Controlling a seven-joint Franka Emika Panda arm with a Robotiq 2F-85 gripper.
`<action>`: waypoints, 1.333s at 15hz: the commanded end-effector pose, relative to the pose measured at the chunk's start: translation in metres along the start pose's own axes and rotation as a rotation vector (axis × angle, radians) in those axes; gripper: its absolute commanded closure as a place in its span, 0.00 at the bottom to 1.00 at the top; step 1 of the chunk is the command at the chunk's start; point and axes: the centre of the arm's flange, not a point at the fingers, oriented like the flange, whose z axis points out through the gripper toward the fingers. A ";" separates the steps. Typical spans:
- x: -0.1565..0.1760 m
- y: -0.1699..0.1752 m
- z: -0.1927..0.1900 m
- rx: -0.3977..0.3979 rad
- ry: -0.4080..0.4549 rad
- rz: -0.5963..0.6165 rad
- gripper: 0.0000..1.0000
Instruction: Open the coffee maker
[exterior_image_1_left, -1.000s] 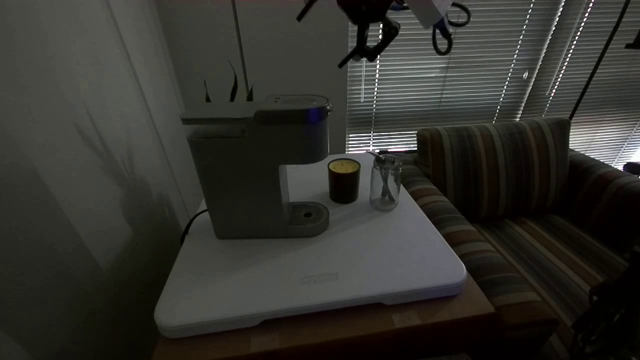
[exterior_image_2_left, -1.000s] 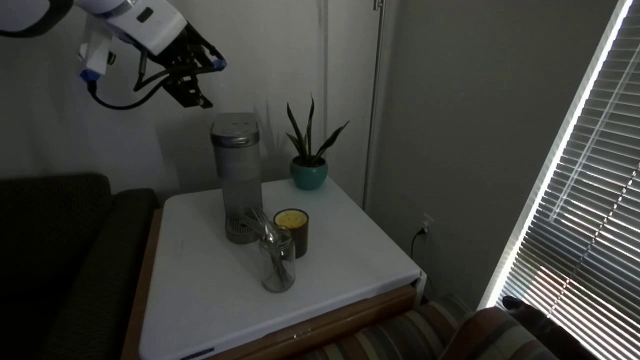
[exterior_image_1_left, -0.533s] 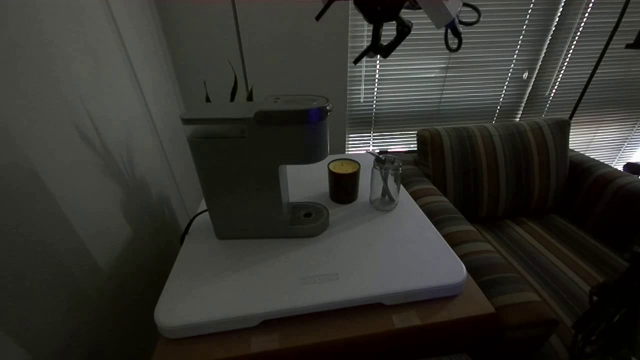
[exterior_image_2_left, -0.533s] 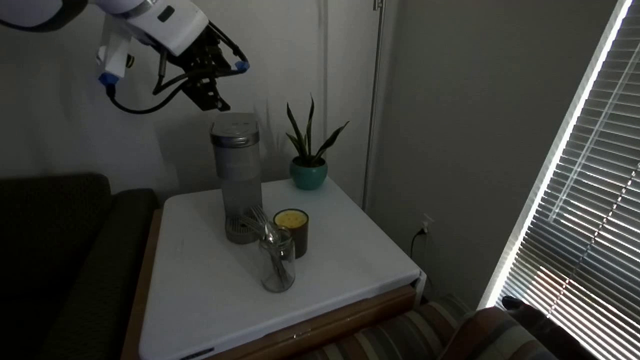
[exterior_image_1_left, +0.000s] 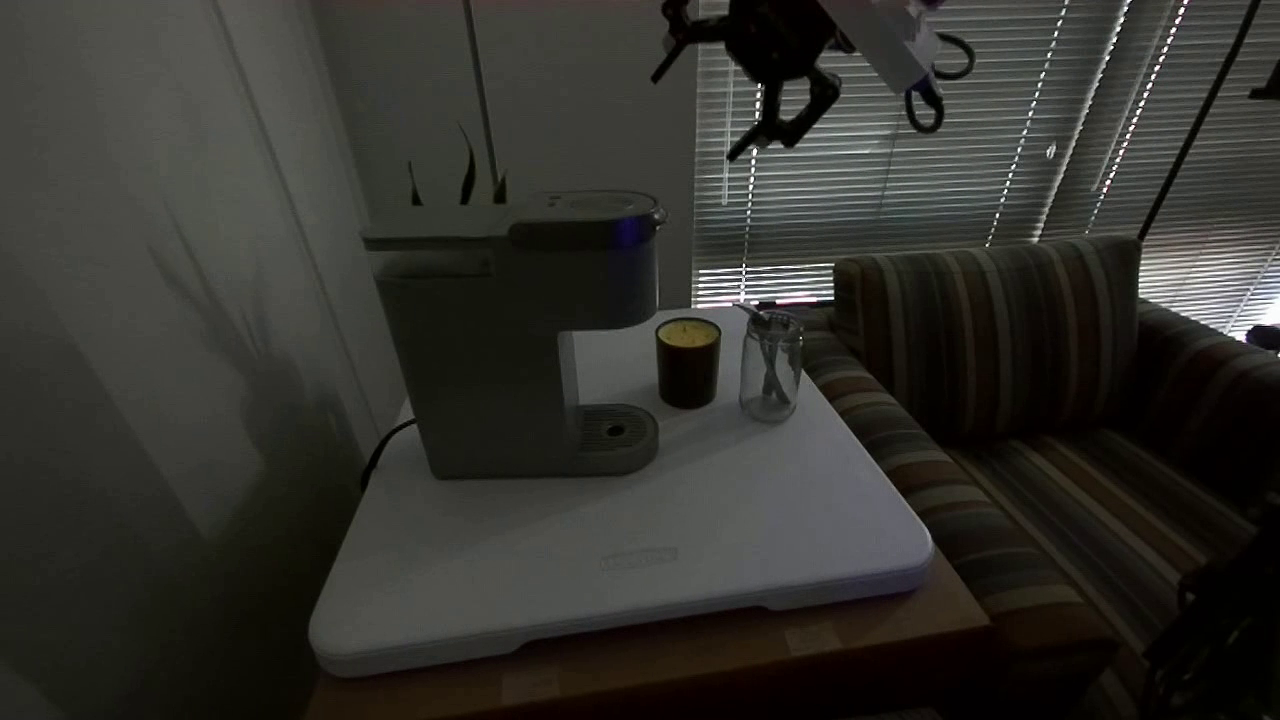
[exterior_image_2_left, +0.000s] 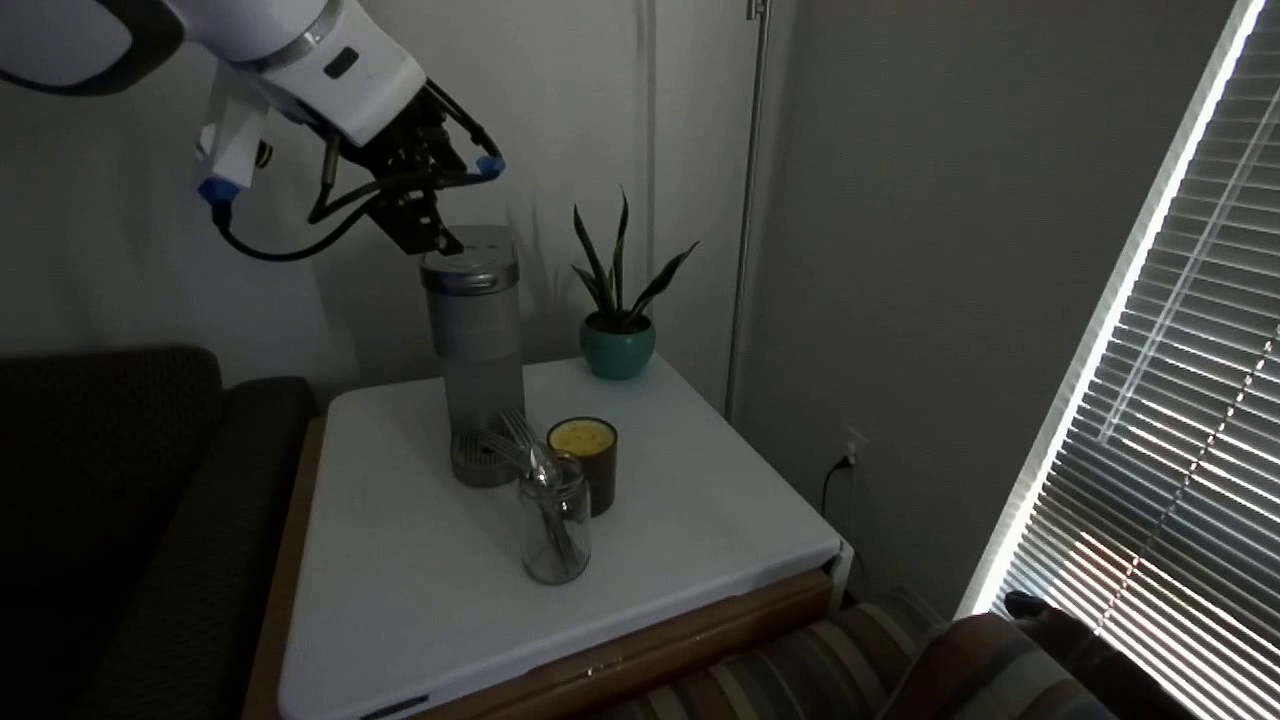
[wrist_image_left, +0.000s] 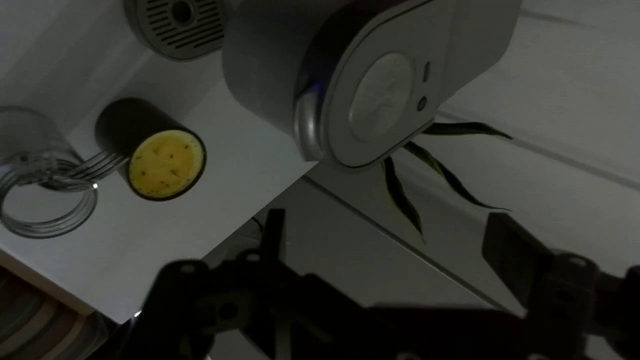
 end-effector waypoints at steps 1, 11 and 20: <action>0.020 0.039 -0.015 -0.104 0.014 -0.009 0.00; 0.023 0.070 0.011 -0.082 -0.004 0.122 0.68; 0.007 0.065 0.043 -0.113 -0.081 0.133 1.00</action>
